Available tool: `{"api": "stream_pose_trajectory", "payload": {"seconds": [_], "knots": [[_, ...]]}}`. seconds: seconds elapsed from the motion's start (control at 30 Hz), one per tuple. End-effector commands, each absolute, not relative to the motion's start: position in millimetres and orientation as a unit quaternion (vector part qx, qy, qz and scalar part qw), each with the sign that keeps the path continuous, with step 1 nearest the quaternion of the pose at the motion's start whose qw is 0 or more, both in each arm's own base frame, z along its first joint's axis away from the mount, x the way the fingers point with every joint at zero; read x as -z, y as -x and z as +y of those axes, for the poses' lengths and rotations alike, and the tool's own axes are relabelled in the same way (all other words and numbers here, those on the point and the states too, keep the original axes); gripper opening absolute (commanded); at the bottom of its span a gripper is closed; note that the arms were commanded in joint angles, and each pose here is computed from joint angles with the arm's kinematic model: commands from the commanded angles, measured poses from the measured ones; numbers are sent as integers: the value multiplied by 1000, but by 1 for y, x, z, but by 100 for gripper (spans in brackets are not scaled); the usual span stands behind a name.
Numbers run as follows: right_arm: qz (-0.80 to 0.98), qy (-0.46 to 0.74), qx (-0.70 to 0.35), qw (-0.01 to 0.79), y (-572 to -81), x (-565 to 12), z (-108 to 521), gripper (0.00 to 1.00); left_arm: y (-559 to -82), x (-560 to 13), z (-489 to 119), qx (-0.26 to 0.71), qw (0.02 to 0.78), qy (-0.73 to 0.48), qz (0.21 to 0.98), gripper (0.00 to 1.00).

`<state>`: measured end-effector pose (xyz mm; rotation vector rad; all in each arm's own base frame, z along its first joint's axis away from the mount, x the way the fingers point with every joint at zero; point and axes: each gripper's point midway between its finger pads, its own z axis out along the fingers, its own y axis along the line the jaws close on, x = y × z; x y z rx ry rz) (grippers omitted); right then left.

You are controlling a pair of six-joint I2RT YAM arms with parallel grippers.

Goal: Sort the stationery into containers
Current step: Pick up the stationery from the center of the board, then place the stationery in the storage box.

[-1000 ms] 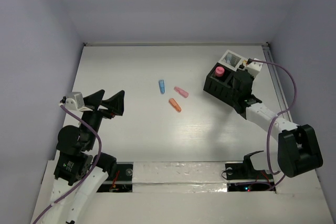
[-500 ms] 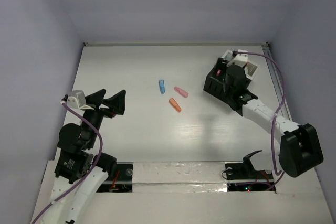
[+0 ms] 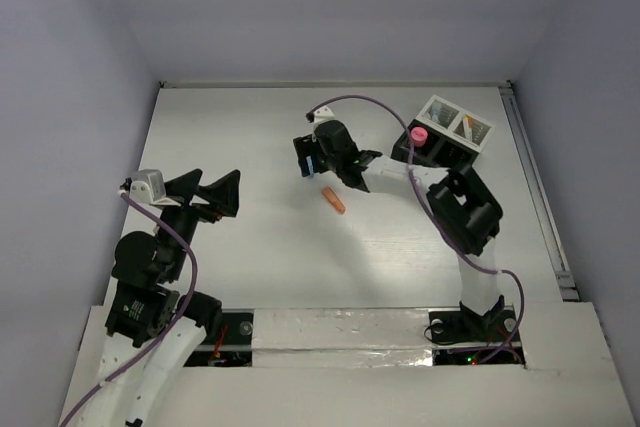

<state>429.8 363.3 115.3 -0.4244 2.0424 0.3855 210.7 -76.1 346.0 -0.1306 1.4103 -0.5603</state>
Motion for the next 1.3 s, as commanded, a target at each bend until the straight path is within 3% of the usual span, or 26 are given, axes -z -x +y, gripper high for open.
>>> {"api": "stream_pose_trajectory", "payload": {"seconds": [0.0, 0.23, 0.4, 0.43, 0.53, 0.6, 0.77, 0.83, 0.9, 0.93, 1.07, 1.27], "knots": [[846, 186, -148, 477, -444, -109, 373, 82, -214, -355, -79, 261, 732, 56, 626, 99], [871, 211, -146, 420, -445, -55, 395, 76, -214, -356, -79, 262, 733, 56, 626, 99], [876, 210, -124, 417, -452, -33, 405, 63, -214, -355, -80, 263, 732, 53, 626, 99], [877, 209, -121, 415, -453, -27, 405, 58, -214, -355, -80, 263, 732, 54, 626, 99], [877, 201, -117, 421, -458, -31, 405, 27, -214, -355, -80, 263, 732, 54, 626, 99], [870, 201, -123, 434, -457, -46, 410, 14, -214, -355, -80, 263, 732, 54, 626, 99], [823, 179, -173, 511, -452, -119, 412, 12, -214, -355, -80, 263, 732, 54, 626, 99], [783, 153, -184, 575, -451, -186, 398, 12, -215, -355, -80, 262, 732, 55, 627, 99], [772, 134, -145, 605, -446, -202, 368, 11, -215, -355, -78, 259, 733, 57, 627, 99], [744, 103, -147, 644, -447, -248, 345, 11, -215, -355, -78, 260, 733, 57, 626, 99], [725, 9, -81, 684, -443, -279, 247, 10, -214, -356, -79, 263, 734, 55, 623, 99], [712, -152, -18, 685, -418, -266, 107, 10, -212, -358, -79, 266, 736, 54, 620, 99]]}}
